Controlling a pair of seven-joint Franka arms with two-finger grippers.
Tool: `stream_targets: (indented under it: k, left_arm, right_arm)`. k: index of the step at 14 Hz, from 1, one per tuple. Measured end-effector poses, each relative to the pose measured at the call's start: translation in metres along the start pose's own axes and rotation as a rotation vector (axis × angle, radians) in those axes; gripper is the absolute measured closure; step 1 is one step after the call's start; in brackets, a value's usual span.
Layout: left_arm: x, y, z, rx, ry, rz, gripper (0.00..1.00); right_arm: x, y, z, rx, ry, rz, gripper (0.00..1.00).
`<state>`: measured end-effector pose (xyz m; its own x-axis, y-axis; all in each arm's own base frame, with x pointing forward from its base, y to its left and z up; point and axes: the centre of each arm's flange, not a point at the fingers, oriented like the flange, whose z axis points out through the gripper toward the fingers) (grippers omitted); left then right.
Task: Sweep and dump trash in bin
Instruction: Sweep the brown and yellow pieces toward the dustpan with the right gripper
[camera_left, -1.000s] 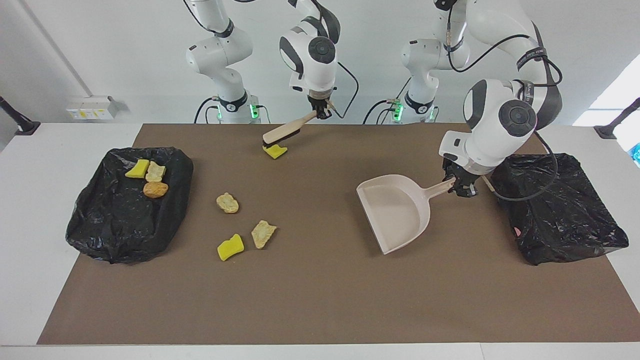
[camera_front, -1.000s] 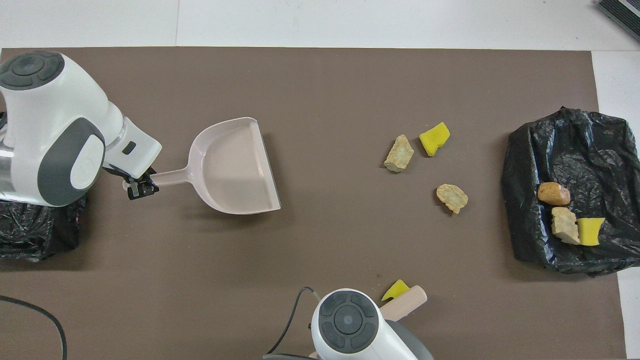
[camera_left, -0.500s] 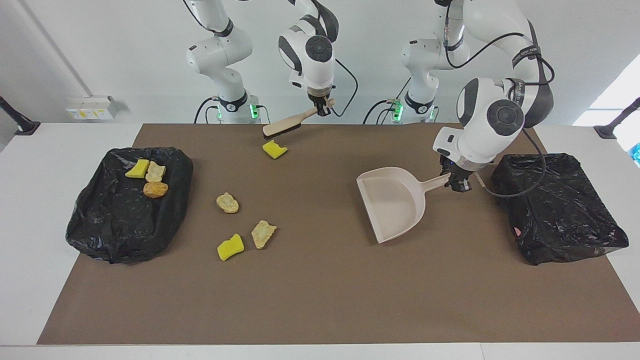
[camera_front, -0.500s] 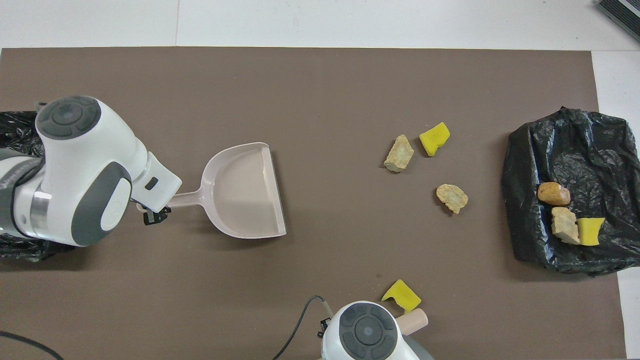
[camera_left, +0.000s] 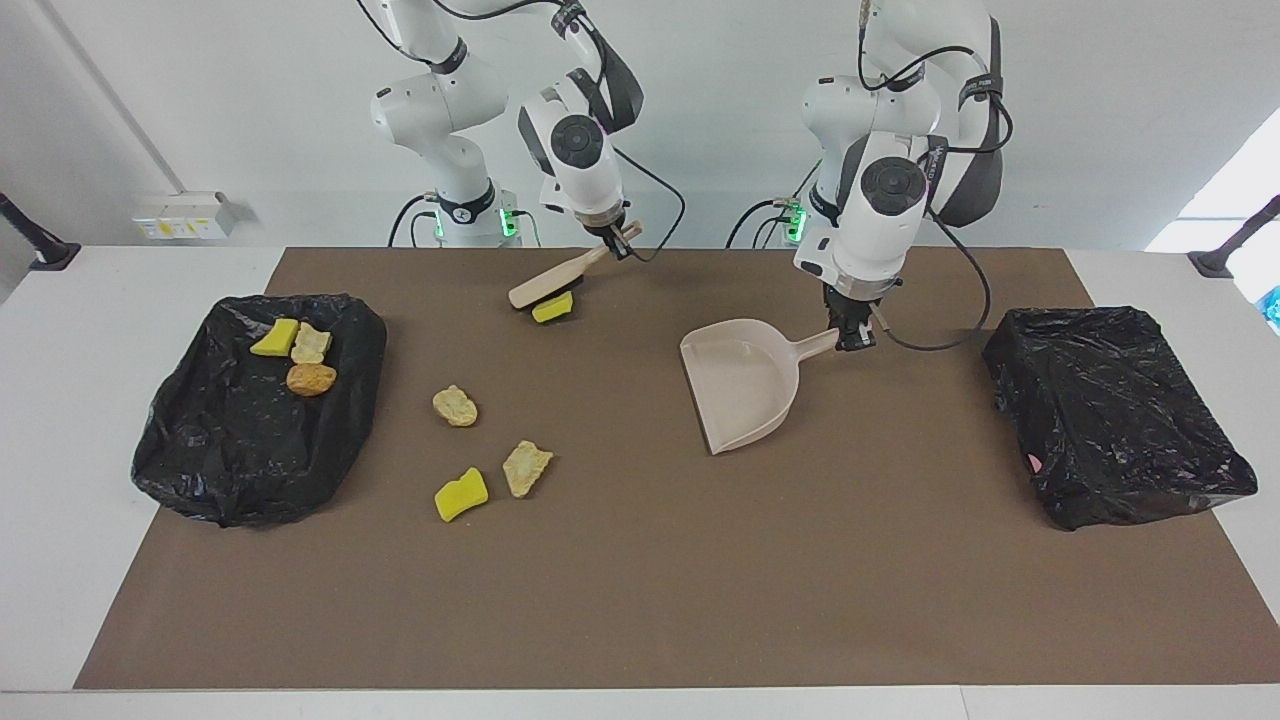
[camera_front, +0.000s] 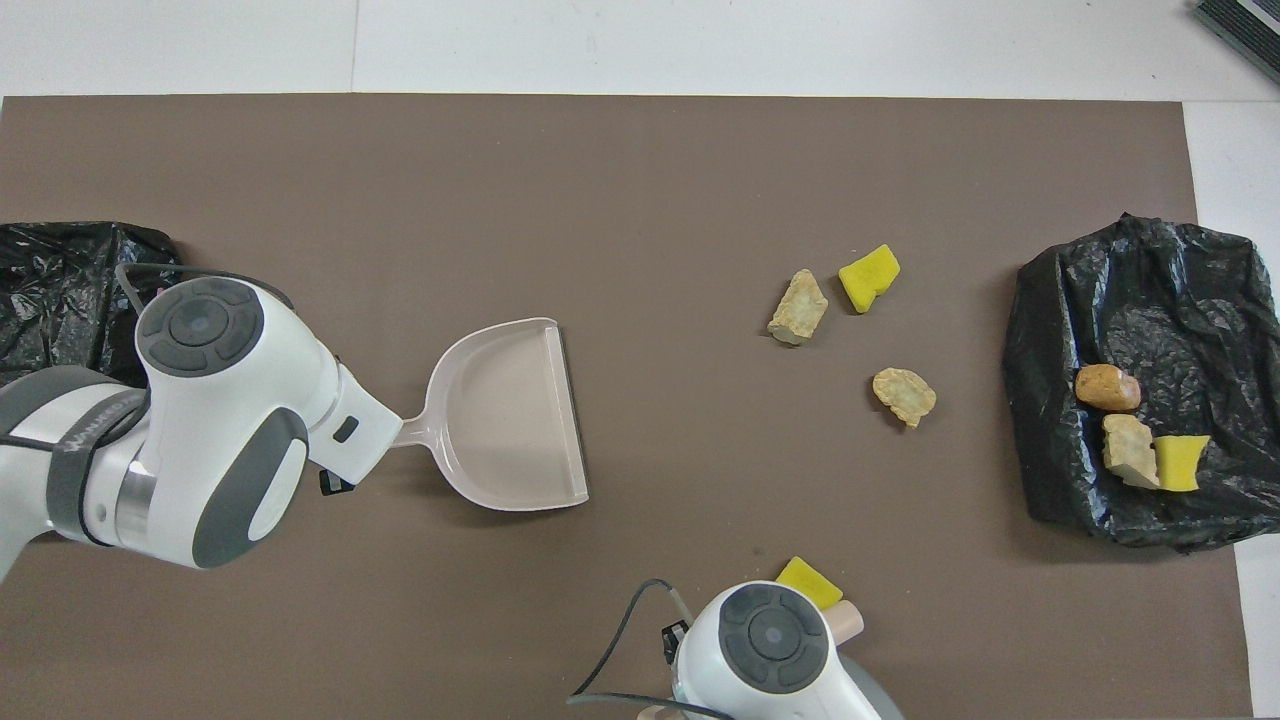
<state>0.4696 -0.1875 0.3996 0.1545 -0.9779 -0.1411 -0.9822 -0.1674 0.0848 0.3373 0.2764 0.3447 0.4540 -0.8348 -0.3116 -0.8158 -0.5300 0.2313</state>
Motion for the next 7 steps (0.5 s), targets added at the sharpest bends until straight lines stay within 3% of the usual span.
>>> stream_targets:
  k: [3, 5, 7]
  left_arm:
    - [0.001, 0.003, 0.004, -0.003, -0.003, -0.017, 0.67]
    - [0.000, 0.003, 0.005, -0.004, -0.004, -0.029, 0.67]
    - [0.000, 0.003, 0.005, -0.004, -0.004, -0.033, 0.67]
  right_arm:
    - [0.033, -0.028, 0.000, 0.023, 0.001, -0.073, 0.73]
    - [0.039, -0.057, -0.009, 0.012, 0.067, -0.173, 0.73]
    - [0.039, -0.080, -0.023, -0.006, 0.084, -0.236, 0.73]
